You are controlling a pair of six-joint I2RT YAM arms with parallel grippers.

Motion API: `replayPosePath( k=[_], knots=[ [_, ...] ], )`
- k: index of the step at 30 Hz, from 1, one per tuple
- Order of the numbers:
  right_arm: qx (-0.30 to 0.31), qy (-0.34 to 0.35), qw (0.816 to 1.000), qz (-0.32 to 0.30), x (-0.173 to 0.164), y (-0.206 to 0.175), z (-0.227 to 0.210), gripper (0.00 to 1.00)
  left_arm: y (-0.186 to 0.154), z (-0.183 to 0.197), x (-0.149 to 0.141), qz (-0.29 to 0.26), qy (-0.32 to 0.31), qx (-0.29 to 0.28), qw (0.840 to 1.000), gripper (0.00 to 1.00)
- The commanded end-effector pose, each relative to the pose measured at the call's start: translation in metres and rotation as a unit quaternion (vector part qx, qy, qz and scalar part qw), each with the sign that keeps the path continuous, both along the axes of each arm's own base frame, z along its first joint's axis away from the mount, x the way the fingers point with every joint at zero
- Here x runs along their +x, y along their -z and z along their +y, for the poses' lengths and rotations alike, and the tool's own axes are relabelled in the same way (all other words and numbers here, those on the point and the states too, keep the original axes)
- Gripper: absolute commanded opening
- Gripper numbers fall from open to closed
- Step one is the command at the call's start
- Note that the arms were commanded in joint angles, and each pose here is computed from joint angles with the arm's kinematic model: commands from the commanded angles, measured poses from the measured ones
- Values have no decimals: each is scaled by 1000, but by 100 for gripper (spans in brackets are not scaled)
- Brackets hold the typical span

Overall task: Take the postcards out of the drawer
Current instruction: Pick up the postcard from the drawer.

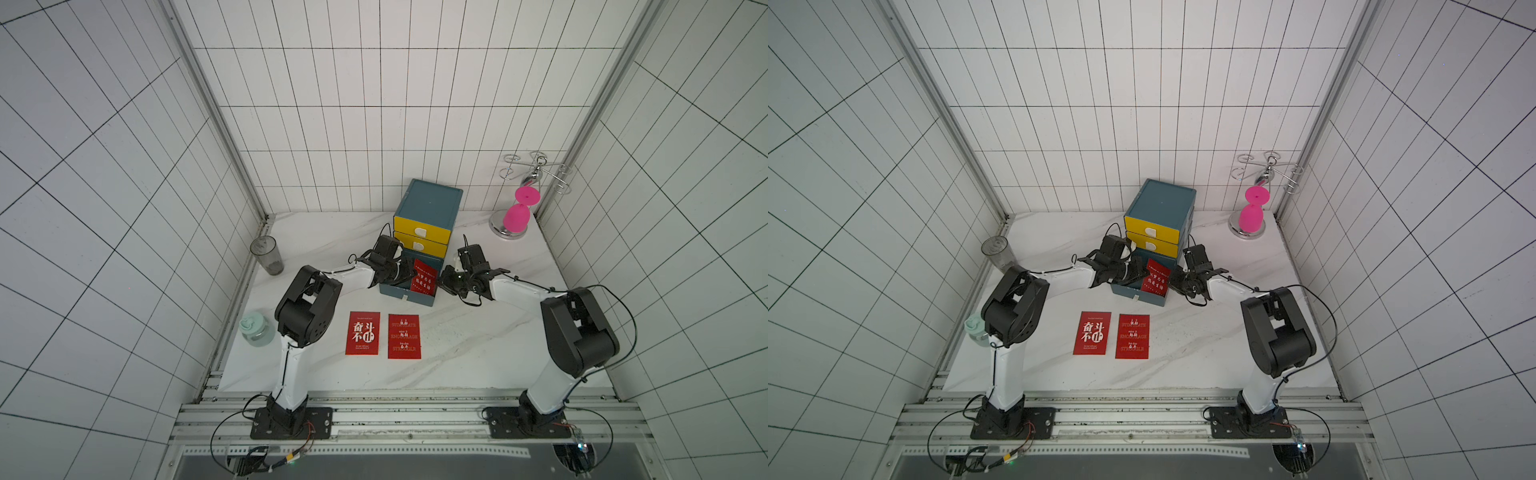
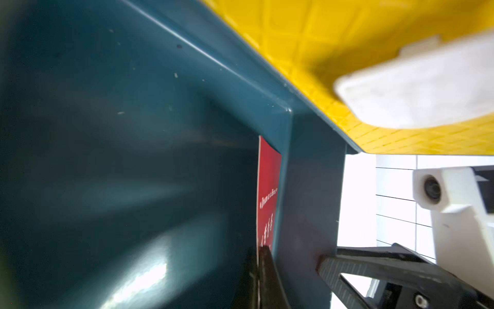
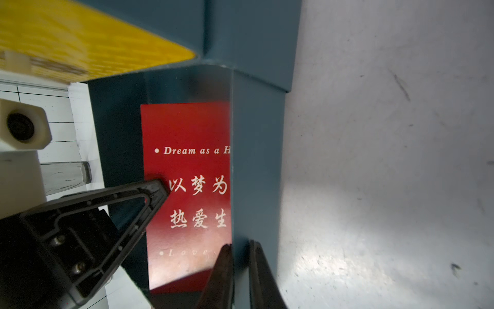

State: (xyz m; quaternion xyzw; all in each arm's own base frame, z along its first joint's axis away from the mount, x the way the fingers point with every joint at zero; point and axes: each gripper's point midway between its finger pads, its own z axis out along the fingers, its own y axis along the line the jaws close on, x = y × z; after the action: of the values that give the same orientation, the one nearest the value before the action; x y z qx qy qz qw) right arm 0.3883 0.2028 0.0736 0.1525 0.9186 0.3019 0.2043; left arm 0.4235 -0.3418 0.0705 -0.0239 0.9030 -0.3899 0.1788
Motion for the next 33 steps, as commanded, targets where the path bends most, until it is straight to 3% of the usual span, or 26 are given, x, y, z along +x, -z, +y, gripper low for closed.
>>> replayPosePath(
  k=[1,12,24,33],
  knots=[
    [3,3,1000,-7,1,-5,0,14,-4,7,-9,11,1,29,1000,0],
    [-2,1,1000,-11,2,-10,-1,14,-53,21,-5,2,-22,6,1000,0],
    [0,0,1000,-11,3,-11,0,16,-79,39,-28,11,-29,-46,998,0],
    [2,-9,1000,-23,3,-25,1,29,-89,55,-60,3,-19,-67,998,0]
  ],
)
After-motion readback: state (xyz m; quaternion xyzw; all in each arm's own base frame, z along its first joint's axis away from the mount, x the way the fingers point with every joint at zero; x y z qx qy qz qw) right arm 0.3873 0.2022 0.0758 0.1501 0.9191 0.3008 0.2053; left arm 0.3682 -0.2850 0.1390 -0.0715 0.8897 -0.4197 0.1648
